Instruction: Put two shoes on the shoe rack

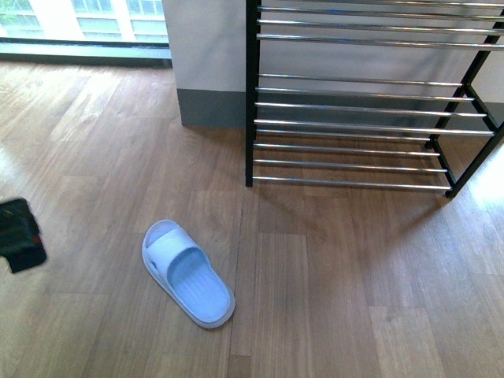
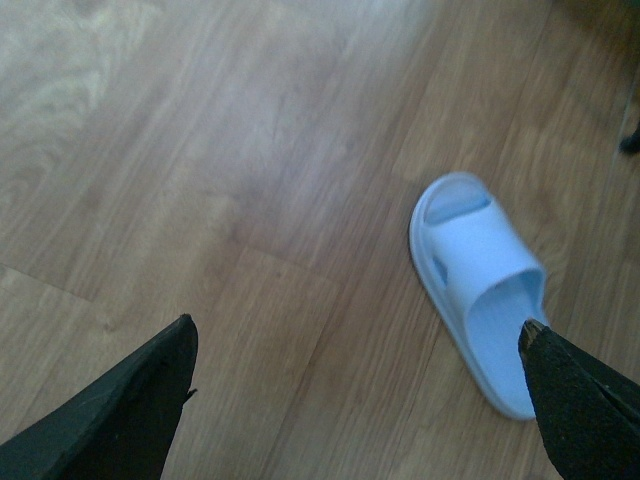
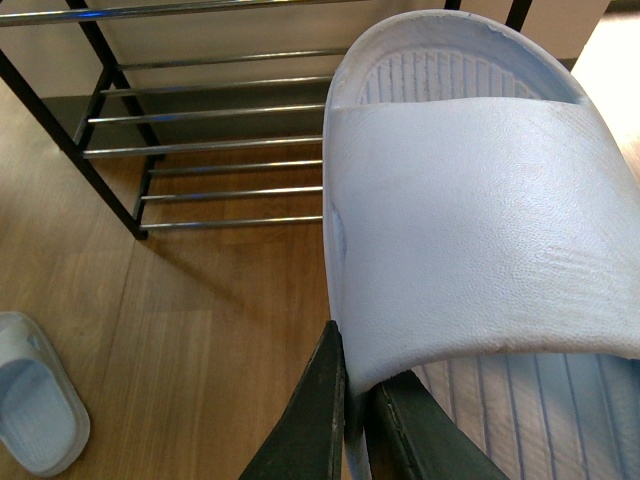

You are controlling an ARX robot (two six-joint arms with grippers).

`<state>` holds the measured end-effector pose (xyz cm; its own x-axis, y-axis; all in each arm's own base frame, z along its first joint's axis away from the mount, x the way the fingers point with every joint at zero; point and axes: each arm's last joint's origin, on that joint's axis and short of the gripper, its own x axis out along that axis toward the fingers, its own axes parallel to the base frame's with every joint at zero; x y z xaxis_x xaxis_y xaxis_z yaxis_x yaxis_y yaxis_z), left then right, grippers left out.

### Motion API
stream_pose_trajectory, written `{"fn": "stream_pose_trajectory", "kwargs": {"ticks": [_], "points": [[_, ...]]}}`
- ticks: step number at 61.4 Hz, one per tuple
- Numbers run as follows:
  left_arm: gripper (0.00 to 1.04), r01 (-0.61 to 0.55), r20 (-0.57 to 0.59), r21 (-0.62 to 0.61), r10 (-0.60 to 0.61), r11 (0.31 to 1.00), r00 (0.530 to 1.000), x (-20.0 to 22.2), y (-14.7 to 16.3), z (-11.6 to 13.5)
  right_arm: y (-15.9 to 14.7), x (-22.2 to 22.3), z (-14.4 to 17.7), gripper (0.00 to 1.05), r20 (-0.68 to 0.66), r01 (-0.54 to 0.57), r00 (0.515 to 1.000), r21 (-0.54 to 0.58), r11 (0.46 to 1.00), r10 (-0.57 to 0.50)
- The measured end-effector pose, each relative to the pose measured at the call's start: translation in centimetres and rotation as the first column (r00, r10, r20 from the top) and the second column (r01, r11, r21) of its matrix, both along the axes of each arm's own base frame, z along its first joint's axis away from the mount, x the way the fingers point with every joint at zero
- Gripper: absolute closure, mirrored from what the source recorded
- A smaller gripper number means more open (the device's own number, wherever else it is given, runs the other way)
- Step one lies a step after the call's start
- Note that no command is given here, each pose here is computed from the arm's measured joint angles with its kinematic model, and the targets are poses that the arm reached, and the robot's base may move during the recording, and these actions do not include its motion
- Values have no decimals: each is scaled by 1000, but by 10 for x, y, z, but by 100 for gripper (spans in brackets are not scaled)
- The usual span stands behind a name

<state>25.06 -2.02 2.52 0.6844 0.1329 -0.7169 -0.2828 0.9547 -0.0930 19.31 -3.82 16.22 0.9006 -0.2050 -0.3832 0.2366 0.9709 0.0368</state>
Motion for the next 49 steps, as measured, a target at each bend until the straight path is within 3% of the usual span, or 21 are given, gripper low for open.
{"fn": "stream_pose_trajectory", "kwargs": {"ticks": [14,26,49], "points": [[9,56,-165,6,-54,998,985,31,-17,-76,0,0,0,103,0,0,1000,0,1000,0],[9,98,-247,11,-93,995,965,54,-31,-124,0,0,0,103,0,0,1000,0,1000,0],[9,143,-250,-24,-145,989,957,101,-53,-175,0,0,0,103,0,0,1000,0,1000,0]]}}
